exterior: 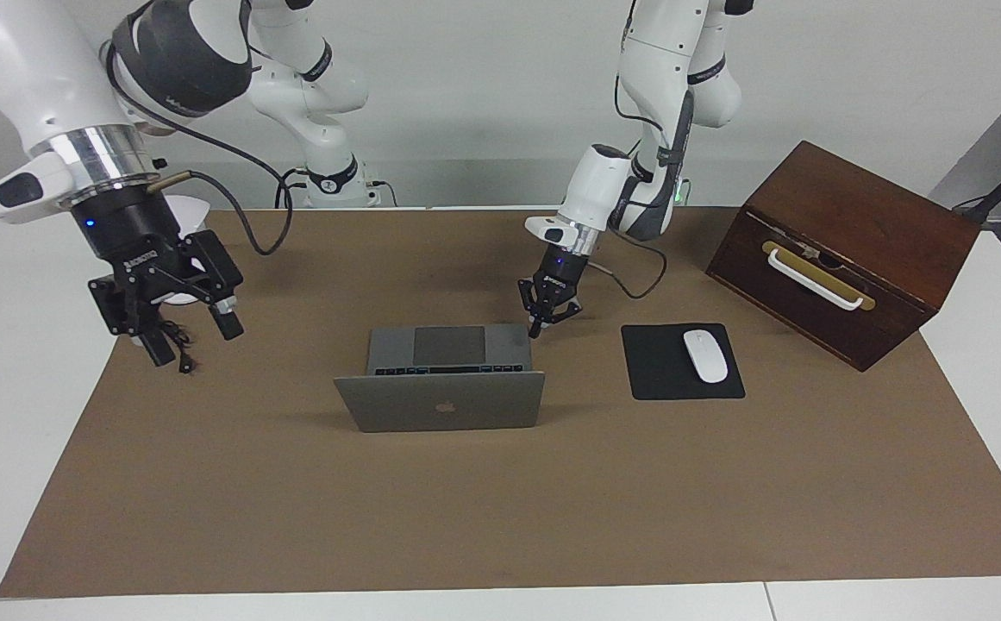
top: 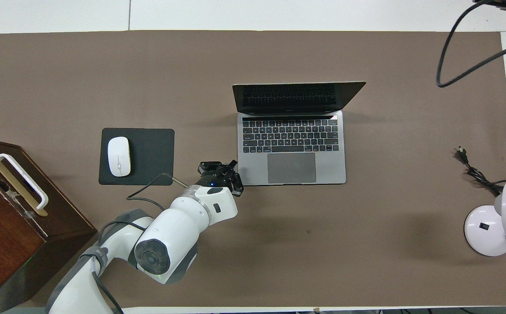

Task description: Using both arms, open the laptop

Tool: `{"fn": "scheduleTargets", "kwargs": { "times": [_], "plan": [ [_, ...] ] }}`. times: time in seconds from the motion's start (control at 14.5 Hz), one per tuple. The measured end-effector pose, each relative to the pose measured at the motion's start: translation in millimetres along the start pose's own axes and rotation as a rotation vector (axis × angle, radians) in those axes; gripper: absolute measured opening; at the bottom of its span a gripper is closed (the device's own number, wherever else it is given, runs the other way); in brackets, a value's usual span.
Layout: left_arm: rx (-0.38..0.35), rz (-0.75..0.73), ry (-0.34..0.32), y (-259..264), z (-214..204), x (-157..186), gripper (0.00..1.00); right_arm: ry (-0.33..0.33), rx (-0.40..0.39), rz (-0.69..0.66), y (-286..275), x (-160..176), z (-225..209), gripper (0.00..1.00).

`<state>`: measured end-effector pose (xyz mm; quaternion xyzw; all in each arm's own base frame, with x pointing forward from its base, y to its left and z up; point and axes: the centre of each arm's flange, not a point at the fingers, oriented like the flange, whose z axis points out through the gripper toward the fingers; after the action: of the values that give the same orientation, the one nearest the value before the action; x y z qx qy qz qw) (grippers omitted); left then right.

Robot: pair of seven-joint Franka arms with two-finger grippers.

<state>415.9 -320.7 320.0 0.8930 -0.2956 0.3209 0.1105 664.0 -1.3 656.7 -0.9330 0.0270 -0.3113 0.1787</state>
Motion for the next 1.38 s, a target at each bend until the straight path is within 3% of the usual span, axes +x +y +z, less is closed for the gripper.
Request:
{"fn": "scheduleTargets", "kwargs": {
  "times": [0.48,0.69,0.9,1.03,1.24,1.38],
  "plan": [
    [0.041,-0.087,-0.215,-55,-75,35,0.01,-0.286,-0.166,-0.107,13,-15,-21,1.0],
    [0.055,-0.101,-0.332,-94,-121,66,0.01,-0.4,-0.234,-0.13,15,-27,-35,1.0],
    [0.071,-0.146,-0.399,-131,-166,93,0.01,-0.509,-0.296,-0.1,18,-42,-49,1.0],
    [0.082,-0.185,-0.433,-152,-185,101,0.02,-0.556,-0.38,-0.106,23,-48,-55,1.0],
    [0.111,-0.271,-0.477,-195,-214,105,0.13,-0.647,-0.423,-0.087,26,-63,-61,1.0],
    [0.139,-0.356,-0.495,-225,-234,102,0.32,-0.668,-0.427,-0.064,28,-74,-66,1.0]
  ]
}}
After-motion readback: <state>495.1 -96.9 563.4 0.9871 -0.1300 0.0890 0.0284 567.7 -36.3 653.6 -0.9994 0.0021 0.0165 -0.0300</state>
